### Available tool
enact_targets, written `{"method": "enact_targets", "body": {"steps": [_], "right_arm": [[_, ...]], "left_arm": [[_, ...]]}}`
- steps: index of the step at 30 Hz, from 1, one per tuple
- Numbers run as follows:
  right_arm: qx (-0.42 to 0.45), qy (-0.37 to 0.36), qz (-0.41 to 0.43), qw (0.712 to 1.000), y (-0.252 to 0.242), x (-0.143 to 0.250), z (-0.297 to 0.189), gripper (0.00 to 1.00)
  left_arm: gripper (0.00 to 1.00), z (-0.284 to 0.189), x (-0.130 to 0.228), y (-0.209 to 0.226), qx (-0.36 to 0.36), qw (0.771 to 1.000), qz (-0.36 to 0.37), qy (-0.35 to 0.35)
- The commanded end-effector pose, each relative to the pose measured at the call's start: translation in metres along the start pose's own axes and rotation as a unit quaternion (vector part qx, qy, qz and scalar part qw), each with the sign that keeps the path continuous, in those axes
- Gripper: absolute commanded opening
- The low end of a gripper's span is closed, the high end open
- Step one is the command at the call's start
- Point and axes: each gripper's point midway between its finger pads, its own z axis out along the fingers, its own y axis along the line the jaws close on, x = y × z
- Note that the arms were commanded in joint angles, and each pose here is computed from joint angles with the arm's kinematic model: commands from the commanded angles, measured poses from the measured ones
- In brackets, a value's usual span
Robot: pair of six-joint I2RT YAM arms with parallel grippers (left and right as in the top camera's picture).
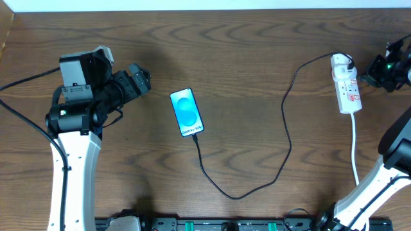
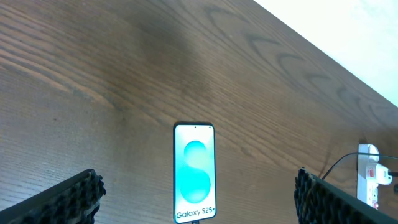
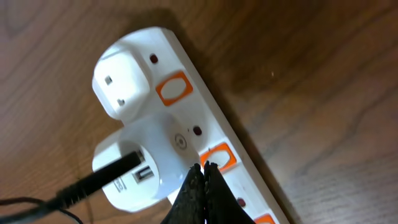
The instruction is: Plug charger to phone and switch on socket
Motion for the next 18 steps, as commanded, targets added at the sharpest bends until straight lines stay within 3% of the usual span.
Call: {"method": "enact_targets", "body": {"steps": [1,18], "right_arm": [[-0.006,0.003,0.027,1.0,-0.006,-0.001,0.008,0.01],[-0.044,0.038,0.088,0.994,-0.01,0.01,0.047,0.01]], "left_arm": [[0.99,-0.001,-0.001,0.003,-0.006,1.0,0.002,-0.002],[0.99,-0.001,-0.001,0.003,-0.006,1.0,0.002,-0.002]]}}
